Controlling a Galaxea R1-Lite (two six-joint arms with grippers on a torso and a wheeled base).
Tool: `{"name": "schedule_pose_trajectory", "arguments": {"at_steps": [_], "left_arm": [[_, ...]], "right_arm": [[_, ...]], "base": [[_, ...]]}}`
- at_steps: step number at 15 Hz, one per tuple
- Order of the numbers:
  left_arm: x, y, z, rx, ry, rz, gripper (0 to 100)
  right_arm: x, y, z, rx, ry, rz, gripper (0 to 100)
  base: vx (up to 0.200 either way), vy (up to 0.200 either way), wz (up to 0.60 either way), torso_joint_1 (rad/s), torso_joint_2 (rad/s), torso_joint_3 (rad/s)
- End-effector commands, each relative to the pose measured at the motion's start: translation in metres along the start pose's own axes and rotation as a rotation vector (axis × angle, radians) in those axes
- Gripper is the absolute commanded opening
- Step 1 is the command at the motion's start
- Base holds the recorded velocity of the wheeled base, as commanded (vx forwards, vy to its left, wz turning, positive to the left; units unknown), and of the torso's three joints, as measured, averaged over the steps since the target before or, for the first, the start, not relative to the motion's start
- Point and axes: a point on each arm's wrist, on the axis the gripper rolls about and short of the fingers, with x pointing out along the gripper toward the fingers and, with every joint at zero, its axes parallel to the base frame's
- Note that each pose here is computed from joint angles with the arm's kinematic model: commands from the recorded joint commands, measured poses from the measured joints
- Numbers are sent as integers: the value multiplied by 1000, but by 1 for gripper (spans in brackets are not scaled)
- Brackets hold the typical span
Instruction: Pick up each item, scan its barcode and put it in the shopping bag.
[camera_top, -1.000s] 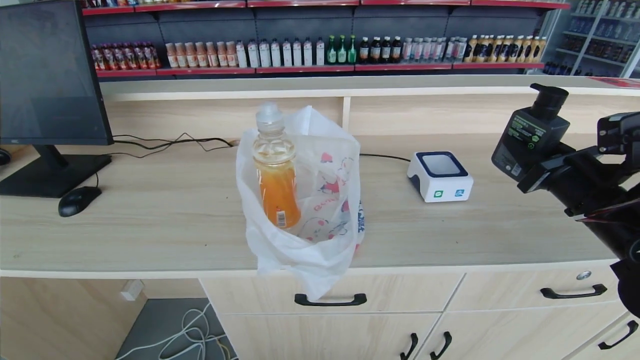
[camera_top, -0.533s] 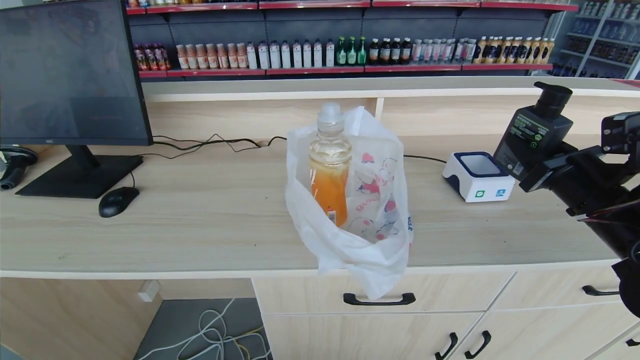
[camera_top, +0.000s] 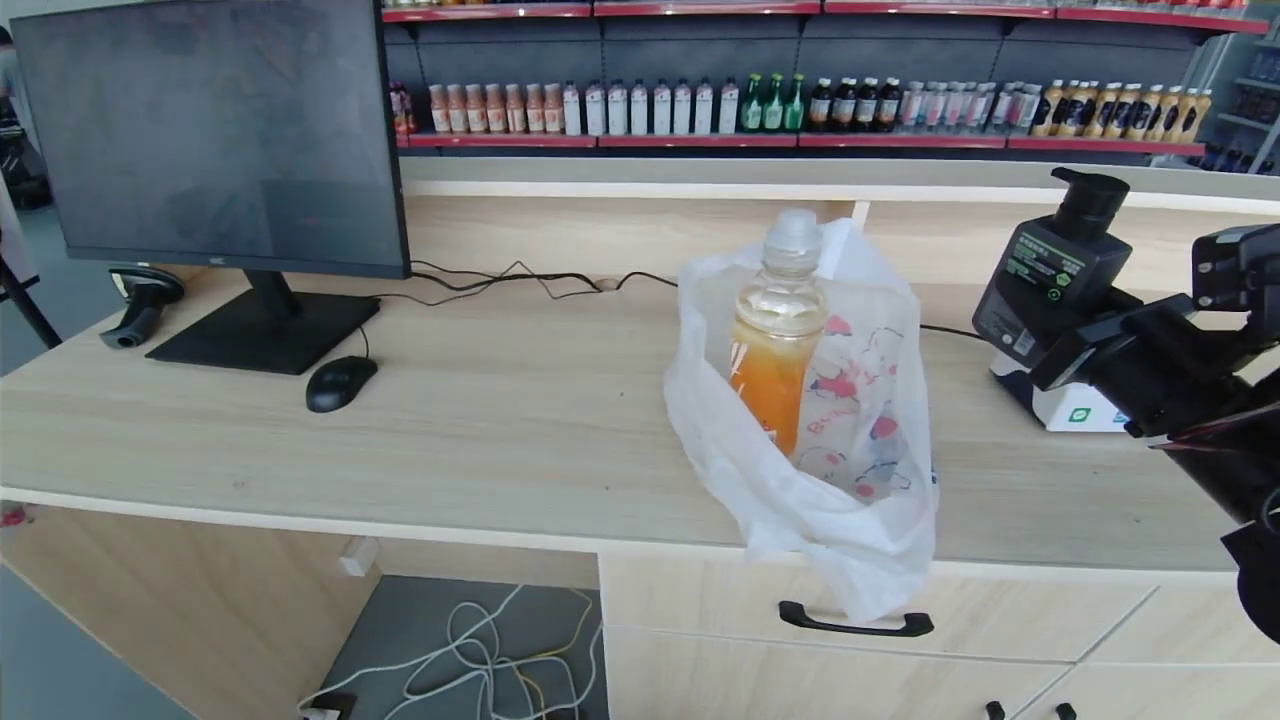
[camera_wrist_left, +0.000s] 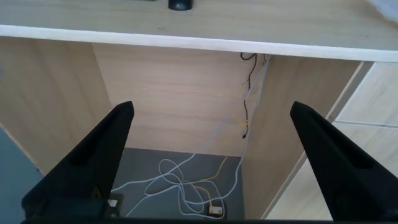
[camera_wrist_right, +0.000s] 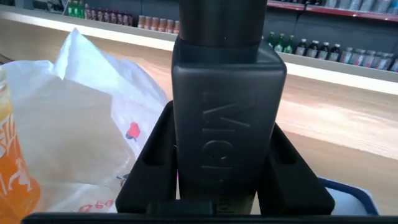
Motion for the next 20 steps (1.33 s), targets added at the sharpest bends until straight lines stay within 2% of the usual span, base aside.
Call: {"name": "schedule_pose_trajectory", "arguments": {"at_steps": [1, 9, 16, 20], "left_arm": [[0, 0, 0, 0, 0, 0, 100], [0, 0, 0, 0, 0, 0, 100], [0, 0, 0, 0, 0, 0, 100], [0, 0, 0, 0, 0, 0, 100]], "right_arm": [[-2, -1, 4, -5, -12, -7, 0], [-3, 0, -1, 1, 7, -4, 0], [10, 6, -46, 35, 125, 23, 0], [11, 20, -51, 54, 143, 68, 0]], "base": [[0, 0, 600, 17, 7, 2], [0, 0, 0, 0, 0, 0], [0, 0, 0, 0, 0, 0], [0, 0, 0, 0, 0, 0]]}}
